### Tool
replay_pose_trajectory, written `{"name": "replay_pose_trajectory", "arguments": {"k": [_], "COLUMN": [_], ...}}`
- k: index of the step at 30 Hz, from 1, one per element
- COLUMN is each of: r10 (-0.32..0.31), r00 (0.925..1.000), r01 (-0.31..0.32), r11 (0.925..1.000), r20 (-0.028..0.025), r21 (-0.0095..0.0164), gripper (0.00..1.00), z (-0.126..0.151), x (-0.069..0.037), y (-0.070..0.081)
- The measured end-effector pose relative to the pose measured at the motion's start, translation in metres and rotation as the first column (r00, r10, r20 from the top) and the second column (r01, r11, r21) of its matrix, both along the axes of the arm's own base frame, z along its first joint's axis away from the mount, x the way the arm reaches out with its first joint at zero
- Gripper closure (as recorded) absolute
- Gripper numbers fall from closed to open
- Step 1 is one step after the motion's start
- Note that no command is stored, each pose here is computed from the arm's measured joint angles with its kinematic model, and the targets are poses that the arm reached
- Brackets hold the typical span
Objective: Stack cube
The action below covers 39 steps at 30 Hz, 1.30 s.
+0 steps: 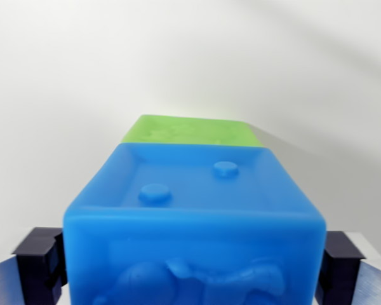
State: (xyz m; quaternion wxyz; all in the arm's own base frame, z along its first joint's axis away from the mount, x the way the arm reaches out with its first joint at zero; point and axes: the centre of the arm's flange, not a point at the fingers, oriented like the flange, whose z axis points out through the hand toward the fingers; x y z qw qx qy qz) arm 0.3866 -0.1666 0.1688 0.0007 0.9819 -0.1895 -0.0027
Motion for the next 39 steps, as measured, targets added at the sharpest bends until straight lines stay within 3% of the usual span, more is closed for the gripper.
{"name": "replay_pose_trajectory", "arguments": {"k": [22, 30, 39], "r10": [0.000, 0.000, 0.001], "r00": [1.0000, 1.0000, 1.0000], "r01": [0.000, 0.000, -0.001], "r11": [1.0000, 1.0000, 1.0000], "r20": [0.0000, 0.0037, 0.0044], "r21": [0.0002, 0.0002, 0.0002], "gripper": [0.00, 0.00, 0.00], "z": [0.001, 0.014, 0.038], "x": [0.000, 0.001, 0.001], "y": [0.000, 0.000, 0.000]}}
